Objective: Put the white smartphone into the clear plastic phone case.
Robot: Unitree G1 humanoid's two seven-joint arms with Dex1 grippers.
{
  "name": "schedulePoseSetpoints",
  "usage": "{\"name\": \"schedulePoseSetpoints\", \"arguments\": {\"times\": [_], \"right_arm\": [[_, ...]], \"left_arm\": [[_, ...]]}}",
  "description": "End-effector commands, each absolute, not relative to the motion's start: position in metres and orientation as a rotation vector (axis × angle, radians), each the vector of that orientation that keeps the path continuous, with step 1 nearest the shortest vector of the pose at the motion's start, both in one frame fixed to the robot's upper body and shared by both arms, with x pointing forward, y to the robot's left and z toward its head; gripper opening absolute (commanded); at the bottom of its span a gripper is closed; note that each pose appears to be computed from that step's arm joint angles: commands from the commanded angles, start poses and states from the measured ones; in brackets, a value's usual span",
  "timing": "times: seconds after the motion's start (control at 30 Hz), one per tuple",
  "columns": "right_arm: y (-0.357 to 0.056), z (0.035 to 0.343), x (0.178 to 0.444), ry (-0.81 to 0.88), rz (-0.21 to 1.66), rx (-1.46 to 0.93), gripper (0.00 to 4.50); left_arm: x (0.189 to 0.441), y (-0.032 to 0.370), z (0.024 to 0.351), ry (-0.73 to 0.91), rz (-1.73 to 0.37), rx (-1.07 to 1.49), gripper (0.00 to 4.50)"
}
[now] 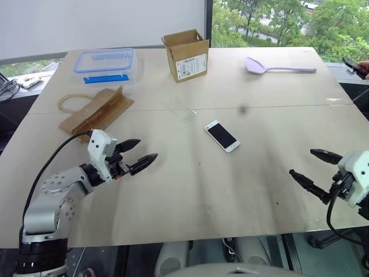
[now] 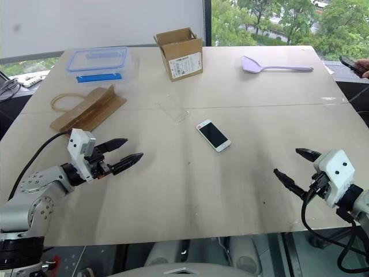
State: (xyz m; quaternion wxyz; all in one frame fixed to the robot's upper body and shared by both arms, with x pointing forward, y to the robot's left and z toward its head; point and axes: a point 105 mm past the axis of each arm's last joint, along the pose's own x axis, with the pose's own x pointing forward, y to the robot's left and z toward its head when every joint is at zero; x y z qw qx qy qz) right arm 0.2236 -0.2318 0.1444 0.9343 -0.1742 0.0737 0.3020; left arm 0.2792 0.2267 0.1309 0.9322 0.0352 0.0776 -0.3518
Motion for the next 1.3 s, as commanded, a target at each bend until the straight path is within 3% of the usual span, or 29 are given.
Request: {"name": "schedulePoseSetpoints", "arguments": {"times": [0.03,0.13,0.37,0.53,0.83,0.87,0.9,1.13,1.17,1.3], "right_arm": [[-0.204,0.158,0.222,0.035,0.684,-0.364,4.50],[-0.159,0.169,0.221,-0.065,0.815,-0.308,4.50],[-0.132,0.181,0.219,-0.123,0.884,-0.297,4.50],[-0.125,0.182,0.220,-0.131,0.878,-0.293,4.50],[-0.123,0.190,0.212,-0.143,0.802,-0.310,4.50],[-0.123,0.190,0.211,-0.143,0.794,-0.310,4.50],[-0.123,0.189,0.210,-0.141,0.785,-0.314,4.50],[-0.120,0.189,0.210,-0.142,0.762,-0.308,4.50],[-0.120,0.187,0.210,-0.138,0.761,-0.312,4.50],[-0.114,0.189,0.208,-0.145,0.769,-0.289,4.50]], "left_arm": [[0.300,0.228,0.148,0.107,-0.748,0.140,4.44],[0.338,0.216,0.159,0.128,-0.825,0.293,4.44],[0.389,0.182,0.165,0.177,-1.012,0.513,4.44],[0.413,0.161,0.159,0.271,-1.092,0.729,4.44],[0.436,0.154,0.146,0.460,-0.953,0.887,4.44],[0.436,0.152,0.144,0.477,-0.947,0.857,3.92],[0.436,0.150,0.142,0.489,-0.942,0.831,3.74],[0.435,0.149,0.132,0.501,-0.920,0.729,0.38],[0.434,0.150,0.132,0.504,-0.923,0.702,0.09],[0.431,0.153,0.137,0.511,-0.948,0.630,0.09]]}}
